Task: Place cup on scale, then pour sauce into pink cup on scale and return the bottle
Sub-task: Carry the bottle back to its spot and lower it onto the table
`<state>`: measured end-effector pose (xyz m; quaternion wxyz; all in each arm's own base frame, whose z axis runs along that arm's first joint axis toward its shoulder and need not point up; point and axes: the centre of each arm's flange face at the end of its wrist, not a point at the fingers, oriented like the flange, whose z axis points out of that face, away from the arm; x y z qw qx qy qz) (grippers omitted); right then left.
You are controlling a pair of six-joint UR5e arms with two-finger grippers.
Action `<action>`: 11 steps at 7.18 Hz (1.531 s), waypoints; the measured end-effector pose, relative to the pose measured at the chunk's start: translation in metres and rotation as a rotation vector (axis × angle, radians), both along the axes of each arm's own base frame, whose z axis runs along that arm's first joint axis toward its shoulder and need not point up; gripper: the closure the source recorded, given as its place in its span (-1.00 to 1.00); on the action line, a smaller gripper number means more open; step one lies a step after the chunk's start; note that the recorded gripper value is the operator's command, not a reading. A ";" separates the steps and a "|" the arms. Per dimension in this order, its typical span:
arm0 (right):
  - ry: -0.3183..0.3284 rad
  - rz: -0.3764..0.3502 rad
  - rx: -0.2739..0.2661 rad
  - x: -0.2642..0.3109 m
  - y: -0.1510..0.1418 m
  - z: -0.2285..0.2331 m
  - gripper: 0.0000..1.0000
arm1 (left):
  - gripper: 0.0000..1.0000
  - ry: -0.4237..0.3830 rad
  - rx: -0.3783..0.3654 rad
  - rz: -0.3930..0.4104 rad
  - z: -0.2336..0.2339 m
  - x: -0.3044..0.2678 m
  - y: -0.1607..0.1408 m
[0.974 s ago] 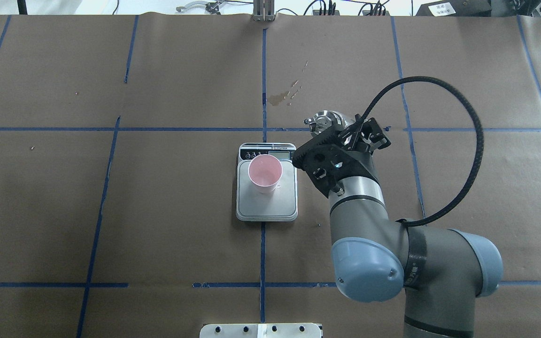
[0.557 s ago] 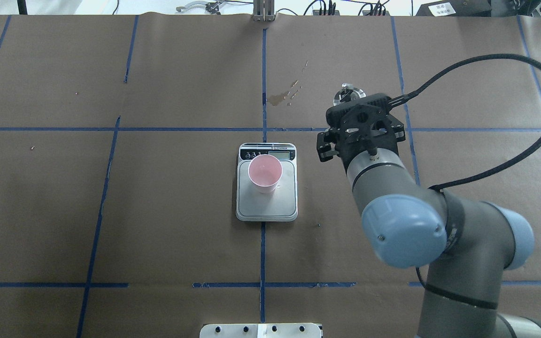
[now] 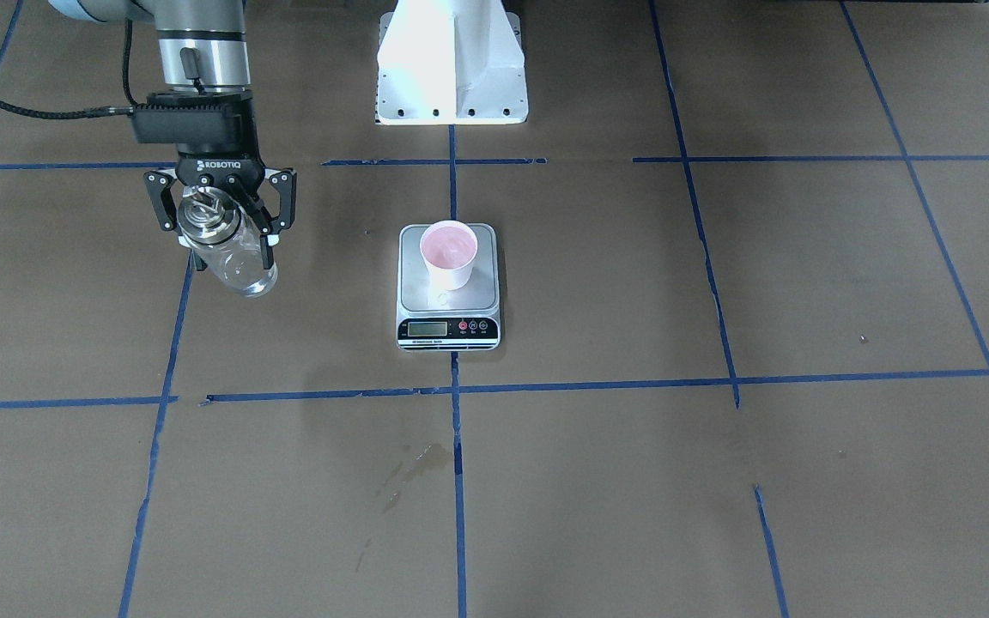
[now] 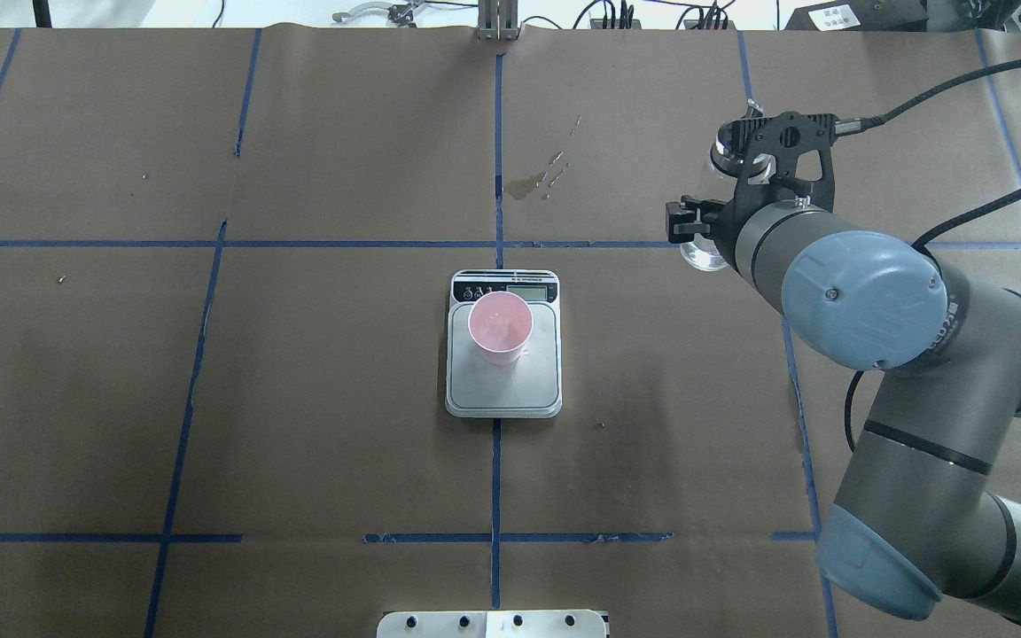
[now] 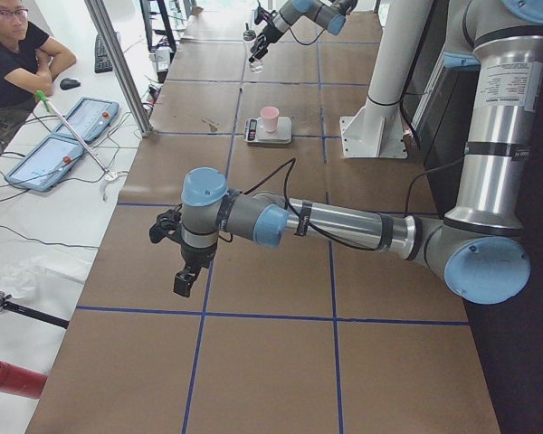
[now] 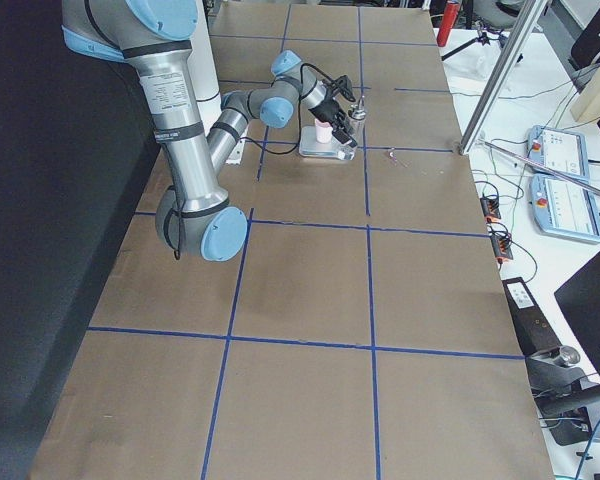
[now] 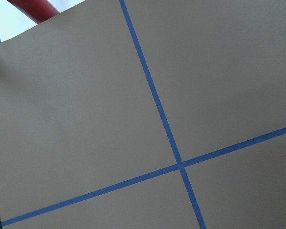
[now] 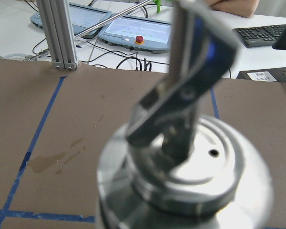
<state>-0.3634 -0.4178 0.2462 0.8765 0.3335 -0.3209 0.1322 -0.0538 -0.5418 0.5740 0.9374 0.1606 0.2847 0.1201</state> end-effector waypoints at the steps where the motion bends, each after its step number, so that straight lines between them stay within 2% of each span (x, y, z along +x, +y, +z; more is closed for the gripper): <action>1: -0.032 0.043 -0.054 0.002 0.000 0.021 1.00 | -1.00 0.000 0.000 0.000 0.000 0.000 0.000; 2: -0.055 0.063 -0.073 0.007 0.003 0.051 1.00 | -1.00 0.000 0.001 0.000 0.000 0.000 0.000; 4: -0.099 0.096 -0.037 0.011 0.003 0.118 1.00 | -1.00 0.000 0.005 0.000 -0.001 0.000 0.001; 6: -0.070 0.156 -0.003 0.015 0.002 0.152 1.00 | -1.00 -0.001 0.007 0.000 -0.002 0.000 0.001; 9: -0.015 0.147 0.020 0.001 0.031 0.176 1.00 | -1.00 -0.003 0.008 0.001 -0.002 0.000 0.001; 11: -0.006 0.144 0.027 -0.010 0.048 0.184 1.00 | -1.00 -0.005 0.007 0.001 -0.001 0.000 0.001</action>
